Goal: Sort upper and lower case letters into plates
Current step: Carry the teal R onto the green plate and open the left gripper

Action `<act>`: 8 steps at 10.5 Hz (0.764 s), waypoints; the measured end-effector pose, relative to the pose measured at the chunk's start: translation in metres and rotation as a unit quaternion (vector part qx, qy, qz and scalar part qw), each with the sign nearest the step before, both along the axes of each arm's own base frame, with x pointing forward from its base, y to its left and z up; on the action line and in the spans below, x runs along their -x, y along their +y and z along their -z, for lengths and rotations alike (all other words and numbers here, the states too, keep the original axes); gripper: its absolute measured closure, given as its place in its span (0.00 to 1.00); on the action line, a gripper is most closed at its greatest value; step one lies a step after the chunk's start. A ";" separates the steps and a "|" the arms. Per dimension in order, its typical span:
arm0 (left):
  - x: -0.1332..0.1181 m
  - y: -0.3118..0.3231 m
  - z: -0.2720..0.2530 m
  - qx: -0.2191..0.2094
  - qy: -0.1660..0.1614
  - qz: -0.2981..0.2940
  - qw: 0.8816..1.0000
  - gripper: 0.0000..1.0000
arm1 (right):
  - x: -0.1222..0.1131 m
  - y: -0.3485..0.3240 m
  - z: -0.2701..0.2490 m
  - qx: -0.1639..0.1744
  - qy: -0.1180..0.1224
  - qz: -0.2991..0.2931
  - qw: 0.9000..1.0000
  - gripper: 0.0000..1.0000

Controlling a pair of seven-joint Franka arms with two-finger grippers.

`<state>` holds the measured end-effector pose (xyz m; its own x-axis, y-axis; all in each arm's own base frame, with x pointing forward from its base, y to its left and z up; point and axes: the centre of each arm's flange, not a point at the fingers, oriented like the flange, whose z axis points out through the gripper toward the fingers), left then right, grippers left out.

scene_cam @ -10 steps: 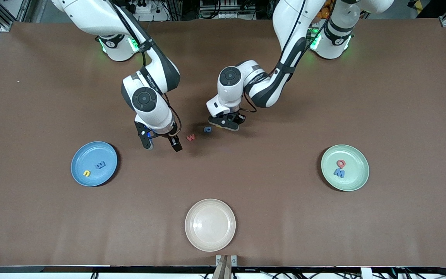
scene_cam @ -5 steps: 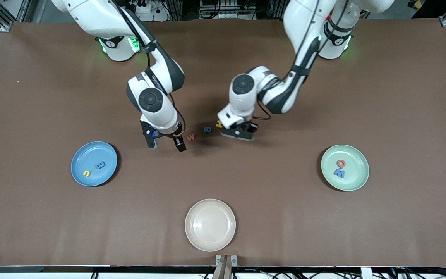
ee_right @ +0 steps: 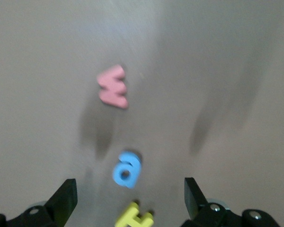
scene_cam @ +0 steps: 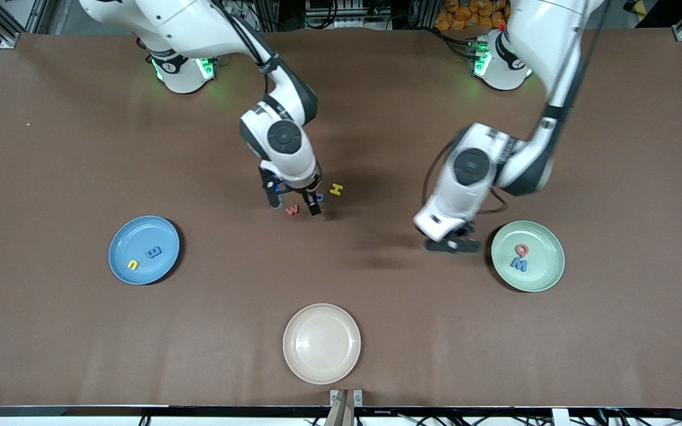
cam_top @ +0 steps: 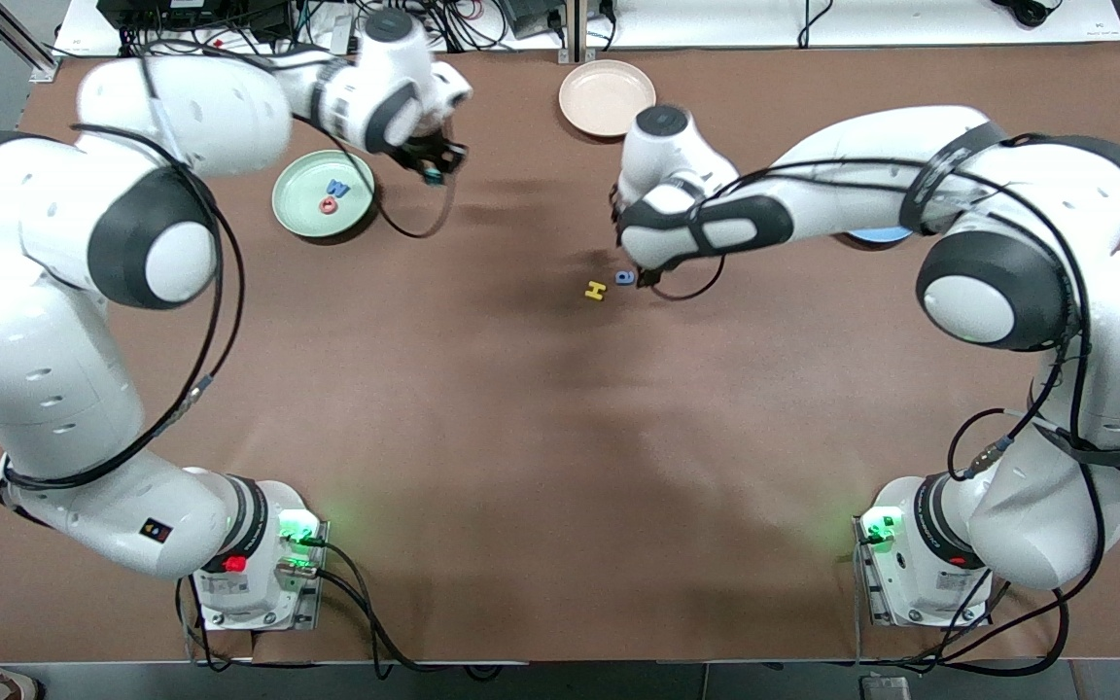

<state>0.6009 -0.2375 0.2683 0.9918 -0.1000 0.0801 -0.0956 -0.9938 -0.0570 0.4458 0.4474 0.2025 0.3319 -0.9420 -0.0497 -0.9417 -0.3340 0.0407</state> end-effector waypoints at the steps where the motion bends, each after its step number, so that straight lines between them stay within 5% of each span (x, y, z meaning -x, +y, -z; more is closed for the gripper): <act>1: -0.015 0.042 0.000 -0.004 0.003 0.014 1.000 0.71 | 0.012 0.010 0.009 0.004 0.005 0.001 1.000 0.00; 7: -0.036 0.157 0.007 -0.016 0.017 0.037 0.999 0.70 | -0.008 -0.010 0.019 0.015 0.000 0.041 0.999 0.00; 8: -0.036 0.156 0.008 -0.015 0.018 0.037 0.999 0.61 | -0.012 -0.012 0.018 0.013 -0.004 0.045 0.999 0.00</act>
